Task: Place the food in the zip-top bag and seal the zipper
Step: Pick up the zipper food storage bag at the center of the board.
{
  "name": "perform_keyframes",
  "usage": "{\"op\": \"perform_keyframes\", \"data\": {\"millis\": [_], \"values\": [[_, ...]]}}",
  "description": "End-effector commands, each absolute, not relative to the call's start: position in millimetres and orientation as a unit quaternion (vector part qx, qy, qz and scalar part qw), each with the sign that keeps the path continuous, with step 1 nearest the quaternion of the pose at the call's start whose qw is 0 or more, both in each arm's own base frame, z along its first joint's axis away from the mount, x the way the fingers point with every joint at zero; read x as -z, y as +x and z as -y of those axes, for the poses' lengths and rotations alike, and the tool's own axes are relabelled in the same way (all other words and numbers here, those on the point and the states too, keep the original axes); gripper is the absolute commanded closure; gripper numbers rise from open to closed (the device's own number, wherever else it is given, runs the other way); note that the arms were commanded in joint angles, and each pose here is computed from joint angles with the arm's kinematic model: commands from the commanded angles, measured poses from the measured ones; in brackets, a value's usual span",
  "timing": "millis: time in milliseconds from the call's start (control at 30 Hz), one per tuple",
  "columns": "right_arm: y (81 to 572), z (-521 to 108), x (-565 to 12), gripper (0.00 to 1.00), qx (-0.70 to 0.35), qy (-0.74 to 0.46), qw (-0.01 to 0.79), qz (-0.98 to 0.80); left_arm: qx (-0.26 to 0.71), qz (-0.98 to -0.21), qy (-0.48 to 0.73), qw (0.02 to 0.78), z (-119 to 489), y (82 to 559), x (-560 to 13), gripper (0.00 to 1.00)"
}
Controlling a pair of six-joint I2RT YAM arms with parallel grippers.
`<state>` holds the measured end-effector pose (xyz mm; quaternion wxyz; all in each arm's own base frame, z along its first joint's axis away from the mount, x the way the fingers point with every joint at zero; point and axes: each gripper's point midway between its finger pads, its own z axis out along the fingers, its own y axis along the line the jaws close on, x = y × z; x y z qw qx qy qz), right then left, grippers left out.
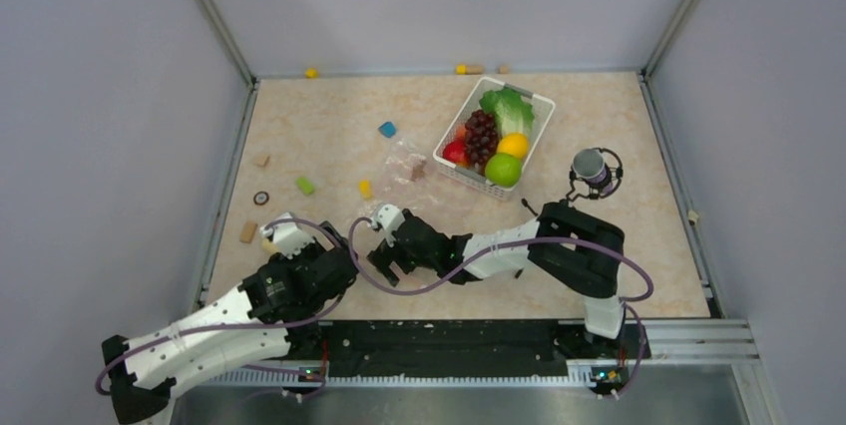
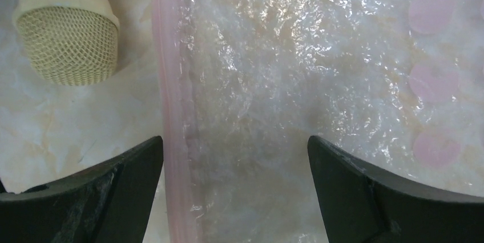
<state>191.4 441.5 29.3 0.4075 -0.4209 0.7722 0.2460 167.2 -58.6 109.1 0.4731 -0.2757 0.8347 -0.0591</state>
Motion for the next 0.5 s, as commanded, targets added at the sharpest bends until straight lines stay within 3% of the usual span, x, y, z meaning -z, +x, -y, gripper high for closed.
{"op": "perform_keyframes", "data": {"millis": [0,267,400,467], "values": [[196.7,-466.6,-40.8,0.06,-0.254,-0.421,0.433,-0.755,0.061,-0.819,-0.291,0.490,53.2,171.1,-112.9,0.03],[209.0,-457.9,-40.7,0.22,-0.236,-0.385,0.461,-0.764,0.060,-0.819,-0.291,0.491,53.3,171.8,-112.4,0.03],[205.9,-457.2,-46.0,0.43,-0.253,-0.373,0.462,-0.764,0.057,-0.819,-0.290,0.492,53.1,172.1,-111.9,0.03],[204.1,-457.9,-49.0,0.60,-0.262,-0.370,0.464,-0.761,0.057,-0.820,-0.289,0.492,53.8,172.4,-111.9,0.03]]}}
